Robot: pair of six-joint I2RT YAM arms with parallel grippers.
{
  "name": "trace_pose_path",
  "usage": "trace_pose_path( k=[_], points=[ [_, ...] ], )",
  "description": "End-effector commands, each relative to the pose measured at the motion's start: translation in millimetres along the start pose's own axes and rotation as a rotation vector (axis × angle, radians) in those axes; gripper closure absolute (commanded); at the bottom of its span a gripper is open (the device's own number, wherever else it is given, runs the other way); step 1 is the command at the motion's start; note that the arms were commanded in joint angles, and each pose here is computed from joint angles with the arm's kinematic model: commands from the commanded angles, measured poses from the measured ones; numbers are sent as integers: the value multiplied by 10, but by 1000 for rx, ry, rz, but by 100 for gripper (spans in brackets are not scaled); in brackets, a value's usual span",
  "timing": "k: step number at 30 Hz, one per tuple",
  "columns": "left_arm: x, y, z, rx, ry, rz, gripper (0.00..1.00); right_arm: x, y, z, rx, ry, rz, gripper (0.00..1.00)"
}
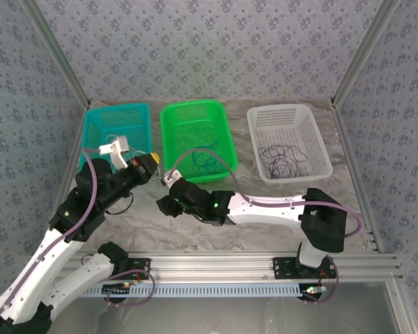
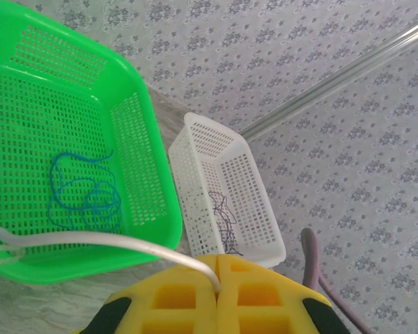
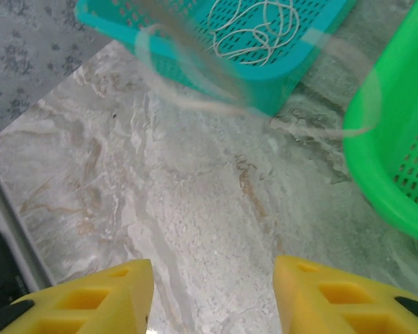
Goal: Untangle the cables
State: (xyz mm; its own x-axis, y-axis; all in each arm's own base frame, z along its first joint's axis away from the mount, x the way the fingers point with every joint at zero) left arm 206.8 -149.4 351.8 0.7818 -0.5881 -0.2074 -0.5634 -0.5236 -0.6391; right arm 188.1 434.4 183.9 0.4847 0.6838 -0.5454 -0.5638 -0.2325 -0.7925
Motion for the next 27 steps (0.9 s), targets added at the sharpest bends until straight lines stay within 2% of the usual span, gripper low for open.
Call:
trace_pose_path(
  k=[1, 5, 11, 19, 21, 27],
  points=[
    [-105, -142, -226, 23, 66, -32, 100, -134, -181, -133, 24, 63, -88, 40],
    [-106, -174, -274, 36, 64, -25, 100, -337, -269, -248, 9, 90, -141, 32],
    [-79, -216, -339, 49, 72, -22, 100, -668, -333, -396, -35, 106, -180, 27],
    [-4, -210, -398, 61, 85, -6, 100, -1006, -391, -330, -66, 3, -217, 24],
    [13, -216, -429, 60, 96, -3, 100, -1002, -393, -232, -95, -51, -211, 23],
    [23, -240, -538, 78, 120, 2, 100, -704, -247, -316, -107, 22, -132, 23]
  ],
)
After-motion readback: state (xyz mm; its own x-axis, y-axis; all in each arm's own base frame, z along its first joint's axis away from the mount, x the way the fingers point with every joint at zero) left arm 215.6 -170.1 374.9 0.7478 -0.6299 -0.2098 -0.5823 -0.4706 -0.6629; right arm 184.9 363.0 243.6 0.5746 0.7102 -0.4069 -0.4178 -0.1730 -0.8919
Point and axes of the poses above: each hand's point on the last joint's axis, 136 mm out from that joint toward the fingers, its own x axis out along the fingers, its own z axis along the line the jaws close on, y = z × x, the point moved 2 cm from there along -x, back along the fingers, and after that the axes turned 3 degrees about x, right-handed, at the moved point
